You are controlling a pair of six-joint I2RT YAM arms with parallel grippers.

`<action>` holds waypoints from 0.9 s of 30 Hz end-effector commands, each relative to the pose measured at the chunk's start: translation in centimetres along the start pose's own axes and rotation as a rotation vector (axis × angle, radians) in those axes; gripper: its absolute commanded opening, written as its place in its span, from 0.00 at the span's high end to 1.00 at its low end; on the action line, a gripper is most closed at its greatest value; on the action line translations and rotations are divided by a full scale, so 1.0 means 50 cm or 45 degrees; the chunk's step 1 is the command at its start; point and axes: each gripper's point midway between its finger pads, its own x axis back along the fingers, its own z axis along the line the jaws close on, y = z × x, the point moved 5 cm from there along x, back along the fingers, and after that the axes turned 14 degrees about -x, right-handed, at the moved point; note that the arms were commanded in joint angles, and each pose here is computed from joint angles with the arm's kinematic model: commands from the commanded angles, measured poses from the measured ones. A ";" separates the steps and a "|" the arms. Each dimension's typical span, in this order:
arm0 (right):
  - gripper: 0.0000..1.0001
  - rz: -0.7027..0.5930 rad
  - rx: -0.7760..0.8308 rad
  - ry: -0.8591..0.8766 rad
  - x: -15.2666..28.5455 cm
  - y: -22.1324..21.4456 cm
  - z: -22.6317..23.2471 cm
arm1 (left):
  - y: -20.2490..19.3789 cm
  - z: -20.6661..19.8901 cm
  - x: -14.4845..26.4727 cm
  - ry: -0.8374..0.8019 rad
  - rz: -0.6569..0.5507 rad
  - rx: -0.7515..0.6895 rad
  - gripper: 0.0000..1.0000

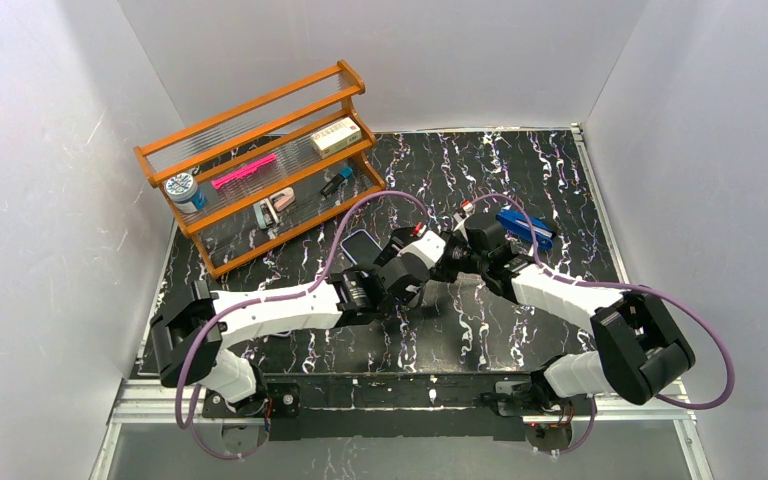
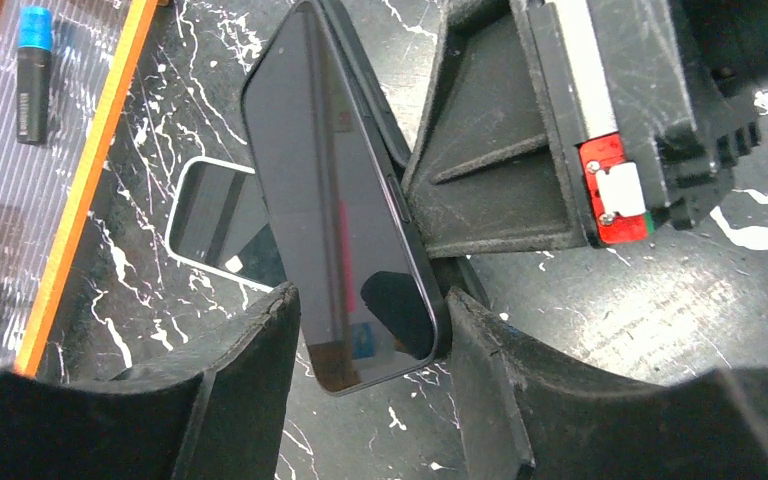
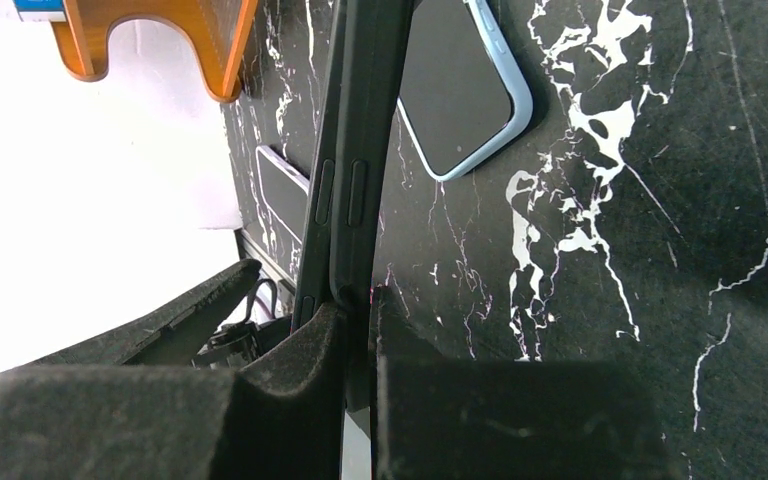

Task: Take the phone out of the phone case
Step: Remove the phone case from the phone.

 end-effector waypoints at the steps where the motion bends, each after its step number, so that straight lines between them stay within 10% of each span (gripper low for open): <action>1: 0.99 0.005 0.038 0.193 0.029 -0.003 0.078 | -0.014 0.019 -0.012 0.130 0.077 -0.066 0.47; 8: 0.99 0.017 -0.016 0.247 0.038 -0.011 0.083 | -0.029 0.020 -0.032 0.218 0.095 -0.093 0.52; 19: 0.99 -0.072 -0.047 0.187 0.031 0.008 0.076 | -0.009 -0.002 -0.015 0.200 0.039 -0.112 1.00; 27: 0.99 -0.205 -0.096 0.029 0.012 0.073 0.022 | 0.007 -0.020 0.046 0.154 -0.008 -0.033 1.00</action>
